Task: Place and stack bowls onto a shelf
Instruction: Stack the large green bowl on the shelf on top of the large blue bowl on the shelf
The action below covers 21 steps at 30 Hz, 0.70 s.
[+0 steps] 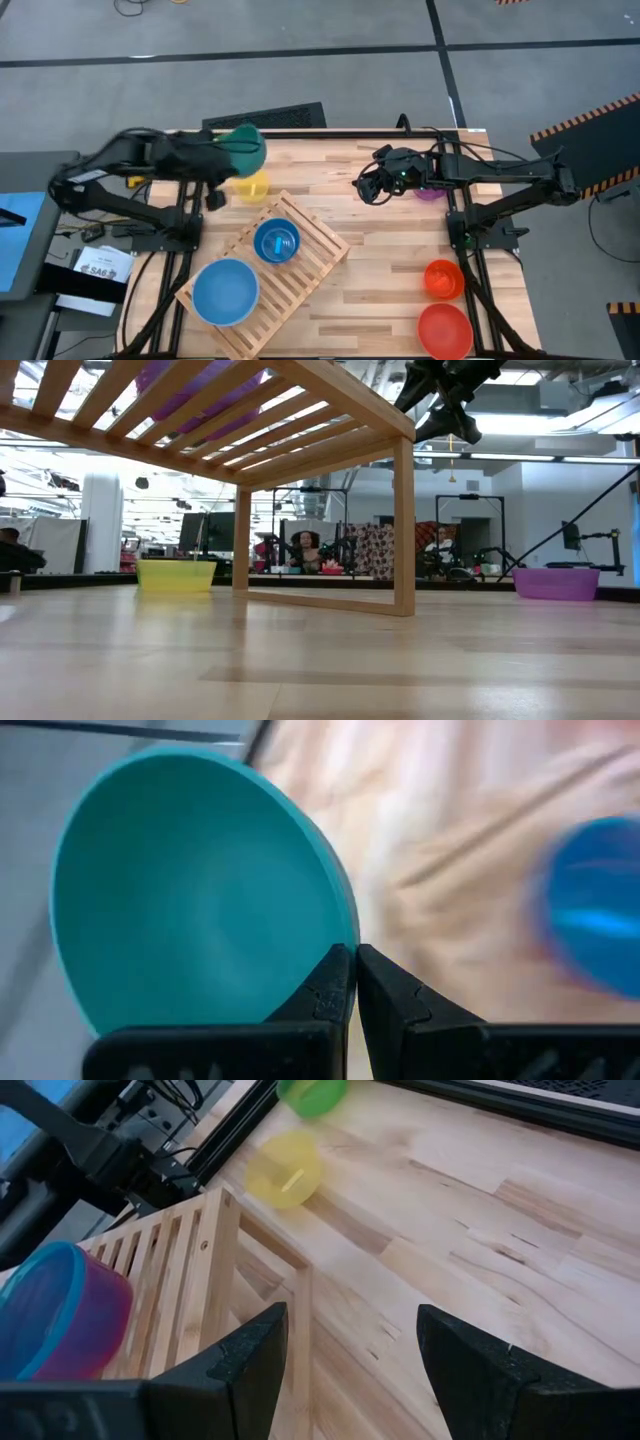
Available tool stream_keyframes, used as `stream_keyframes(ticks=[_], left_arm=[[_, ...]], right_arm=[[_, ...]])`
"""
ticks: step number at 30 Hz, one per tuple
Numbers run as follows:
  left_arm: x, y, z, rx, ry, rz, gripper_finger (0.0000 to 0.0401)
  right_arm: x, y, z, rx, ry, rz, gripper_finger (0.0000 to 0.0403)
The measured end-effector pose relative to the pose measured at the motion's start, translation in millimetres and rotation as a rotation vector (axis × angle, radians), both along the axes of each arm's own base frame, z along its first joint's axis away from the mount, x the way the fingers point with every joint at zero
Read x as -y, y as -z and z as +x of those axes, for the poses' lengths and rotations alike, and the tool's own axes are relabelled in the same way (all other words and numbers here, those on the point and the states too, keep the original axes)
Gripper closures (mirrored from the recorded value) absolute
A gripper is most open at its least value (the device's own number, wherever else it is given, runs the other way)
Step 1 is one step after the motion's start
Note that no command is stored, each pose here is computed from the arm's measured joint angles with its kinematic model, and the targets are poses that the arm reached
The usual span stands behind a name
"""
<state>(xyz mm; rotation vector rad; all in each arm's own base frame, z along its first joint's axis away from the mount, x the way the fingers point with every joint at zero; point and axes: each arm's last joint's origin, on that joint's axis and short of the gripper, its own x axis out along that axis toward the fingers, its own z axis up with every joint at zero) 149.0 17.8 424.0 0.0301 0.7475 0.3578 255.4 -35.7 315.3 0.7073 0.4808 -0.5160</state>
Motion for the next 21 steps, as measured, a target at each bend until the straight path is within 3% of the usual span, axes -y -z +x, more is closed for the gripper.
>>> stream_keyframes(ticks=[8, 15, 18, 21], left_arm=[[44.1, -58.2, -18.6, 0.152, 0.372, -0.323, 0.0401], [90.6, -55.9, -11.9, 0.000, 0.676, -0.344, 0.0401], [112.9, -44.5, -9.0, -0.153, 0.771, -0.301, 0.0401], [131.9, -41.1, -7.8, -0.220, 0.788, -0.201, 0.0401]], right_arm=[[0.0, 0.0, 0.0, -0.003, -0.004, -0.006, 0.0155], [0.0, 0.1, 0.0, -0.003, -0.005, -0.006, 0.0155], [0.0, 0.1, 0.0, -0.003, -0.005, -0.006, 0.0155], [0.0, 0.1, 0.0, -0.003, -0.005, -0.006, 0.0155]])
